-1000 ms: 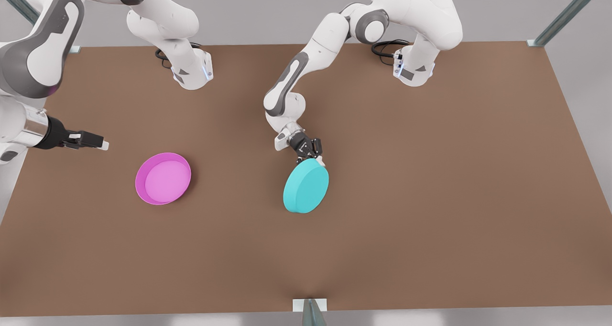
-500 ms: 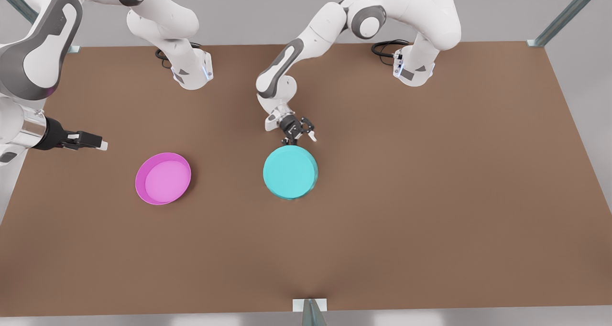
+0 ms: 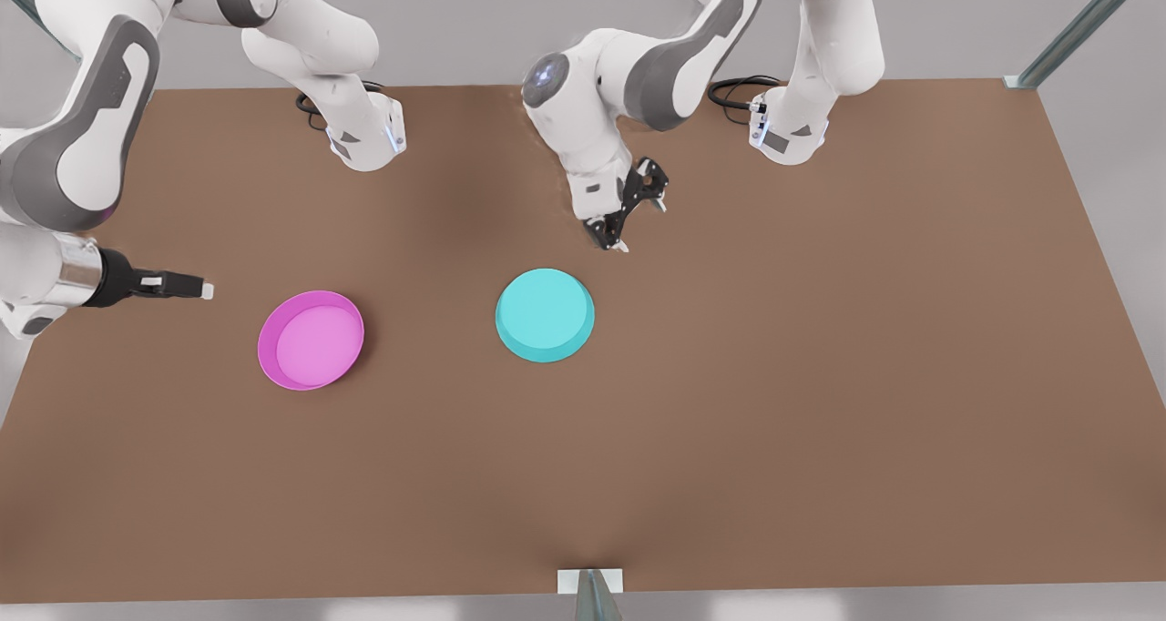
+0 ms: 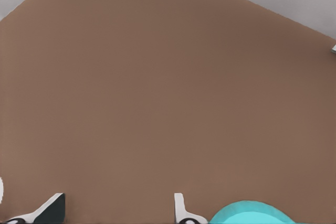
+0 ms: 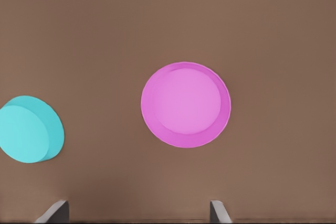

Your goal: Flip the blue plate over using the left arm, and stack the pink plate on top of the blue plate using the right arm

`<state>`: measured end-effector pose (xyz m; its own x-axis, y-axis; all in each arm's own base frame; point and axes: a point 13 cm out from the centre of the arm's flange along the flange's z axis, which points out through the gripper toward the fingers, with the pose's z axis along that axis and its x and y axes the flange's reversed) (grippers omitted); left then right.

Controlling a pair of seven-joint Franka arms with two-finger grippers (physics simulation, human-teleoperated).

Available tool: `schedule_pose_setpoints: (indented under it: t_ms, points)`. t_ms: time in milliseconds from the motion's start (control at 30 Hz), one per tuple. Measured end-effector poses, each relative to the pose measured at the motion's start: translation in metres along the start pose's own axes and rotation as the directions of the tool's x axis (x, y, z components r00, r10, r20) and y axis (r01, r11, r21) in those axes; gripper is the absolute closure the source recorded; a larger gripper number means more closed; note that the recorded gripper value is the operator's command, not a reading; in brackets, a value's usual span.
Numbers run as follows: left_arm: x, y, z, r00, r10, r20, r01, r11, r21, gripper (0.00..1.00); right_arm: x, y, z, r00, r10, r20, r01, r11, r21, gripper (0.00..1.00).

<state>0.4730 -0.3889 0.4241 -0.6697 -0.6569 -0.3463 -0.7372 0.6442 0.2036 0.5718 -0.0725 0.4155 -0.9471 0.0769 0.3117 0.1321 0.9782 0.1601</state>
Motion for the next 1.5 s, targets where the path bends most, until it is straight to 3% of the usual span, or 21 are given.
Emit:
schedule_pose_setpoints:
  t_ms: [100,200,267,333,400,567,800,1100,1500]
  points:
    - [-0.180,0.087,-0.010,0.958,-0.205,-0.199,0.208,0.978,-0.009,0.00,-0.023,-0.128,0.105,0.968,0.150,-0.202,-0.171,0.981,-0.095,0.00]
    - [-0.264,0.140,0.007,0.901,-0.219,-0.373,0.241,0.971,0.012,0.00,-0.016,-0.183,0.165,0.945,0.153,-0.288,-0.212,0.959,-0.186,0.00]
    - [-0.293,0.130,0.012,0.882,-0.082,-0.463,0.139,0.986,0.090,0.00,-0.002,-0.192,0.186,0.946,0.119,-0.300,-0.198,0.949,-0.246,0.00]
    - [-0.281,0.153,0.036,0.827,0.092,-0.555,-0.014,0.990,0.144,0.00,0.016,-0.190,0.210,0.951,0.079,-0.300,-0.176,0.935,-0.309,0.00]
    - [-0.254,0.176,0.053,0.821,0.187,-0.539,-0.127,0.981,0.147,0.00,0.032,-0.185,0.248,0.956,0.051,-0.290,-0.165,0.909,-0.383,0.00]
    - [-0.259,0.188,0.038,0.826,0.342,-0.449,-0.273,0.938,0.213,0.00,0.015,-0.161,0.285,0.994,-0.008,-0.113,-0.043,0.895,-0.445,0.00]
    - [-0.288,0.209,0.059,0.777,0.405,-0.482,-0.296,0.911,0.288,0.00,-0.009,-0.160,0.309,0.993,-0.087,0.075,0.109,0.918,-0.381,0.00]
    - [-0.275,0.200,0.053,0.718,0.533,-0.449,-0.403,0.843,0.357,0.00,-0.019,-0.152,0.339,0.964,-0.207,0.167,0.247,0.931,-0.269,0.00]
    - [-0.283,0.208,0.056,0.685,0.593,-0.422,-0.450,0.801,0.395,0.00,-0.038,-0.144,0.360,0.930,-0.297,0.218,0.341,0.917,-0.205,0.00]
